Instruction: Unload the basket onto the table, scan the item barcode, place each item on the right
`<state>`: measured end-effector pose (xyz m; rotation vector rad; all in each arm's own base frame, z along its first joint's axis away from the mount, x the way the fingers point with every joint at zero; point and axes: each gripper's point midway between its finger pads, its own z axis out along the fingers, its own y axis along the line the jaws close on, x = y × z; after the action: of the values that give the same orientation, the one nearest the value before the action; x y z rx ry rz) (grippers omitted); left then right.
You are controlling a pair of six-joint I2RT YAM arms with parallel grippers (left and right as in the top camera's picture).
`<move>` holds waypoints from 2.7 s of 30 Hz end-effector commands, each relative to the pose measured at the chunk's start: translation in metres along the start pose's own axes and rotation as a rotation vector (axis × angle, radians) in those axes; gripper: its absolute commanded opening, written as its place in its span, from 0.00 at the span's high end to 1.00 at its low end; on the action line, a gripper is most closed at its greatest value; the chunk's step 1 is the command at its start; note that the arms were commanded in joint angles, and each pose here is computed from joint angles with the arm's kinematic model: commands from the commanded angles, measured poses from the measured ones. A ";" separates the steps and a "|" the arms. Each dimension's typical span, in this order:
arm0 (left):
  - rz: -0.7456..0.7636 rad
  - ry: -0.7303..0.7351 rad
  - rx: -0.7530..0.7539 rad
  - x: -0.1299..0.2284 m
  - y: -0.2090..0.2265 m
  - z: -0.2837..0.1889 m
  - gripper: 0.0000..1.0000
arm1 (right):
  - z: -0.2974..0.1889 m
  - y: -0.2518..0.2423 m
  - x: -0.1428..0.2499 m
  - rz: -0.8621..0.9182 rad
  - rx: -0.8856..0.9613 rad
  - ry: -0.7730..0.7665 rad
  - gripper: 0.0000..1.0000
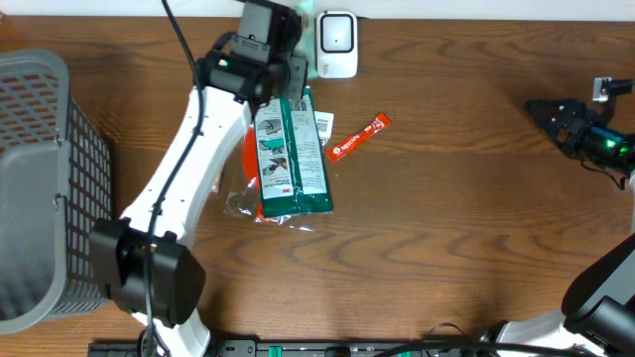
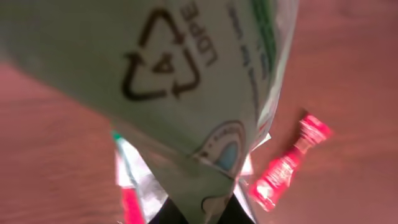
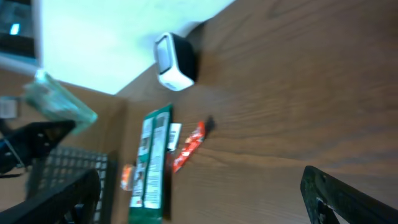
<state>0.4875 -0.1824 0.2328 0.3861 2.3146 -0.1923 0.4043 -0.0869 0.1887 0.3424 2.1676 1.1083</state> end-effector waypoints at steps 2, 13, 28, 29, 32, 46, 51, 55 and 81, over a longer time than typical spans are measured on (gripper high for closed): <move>0.050 -0.059 -0.290 -0.012 0.019 0.013 0.93 | 0.006 -0.018 0.005 -0.002 0.090 0.020 0.01; 0.331 -0.067 -0.607 -0.013 0.020 0.055 0.93 | 0.002 -0.044 0.005 -0.011 0.244 0.020 0.01; 0.565 -0.086 -0.815 -0.031 0.034 0.078 0.93 | -0.005 -0.065 -0.001 -0.059 0.373 0.005 0.01; 0.594 -0.069 -0.839 -0.029 0.037 0.082 0.93 | -0.006 -0.067 -0.002 -0.064 0.388 0.004 0.01; 0.671 -0.019 -0.916 -0.019 0.043 0.098 0.93 | -0.007 -0.069 -0.004 -0.094 0.399 0.003 0.01; 0.794 -0.025 -0.996 -0.014 0.041 0.129 0.93 | -0.007 -0.106 -0.023 -0.183 0.526 -0.037 0.01; 0.820 -0.028 -0.982 -0.016 0.037 0.131 0.93 | 0.013 -0.142 -0.009 -0.130 0.522 0.013 0.01; 0.862 -0.034 -0.958 -0.017 0.029 0.134 0.93 | 0.029 -0.173 0.011 -0.073 0.519 0.067 0.01; 1.039 -0.023 -0.936 -0.005 0.027 0.169 0.93 | 0.047 -0.207 0.027 -0.061 0.518 0.104 0.01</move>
<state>0.6076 -0.2101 0.1119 0.9748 1.6491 1.2799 0.4360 -0.1776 0.0199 0.4320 2.4595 0.5092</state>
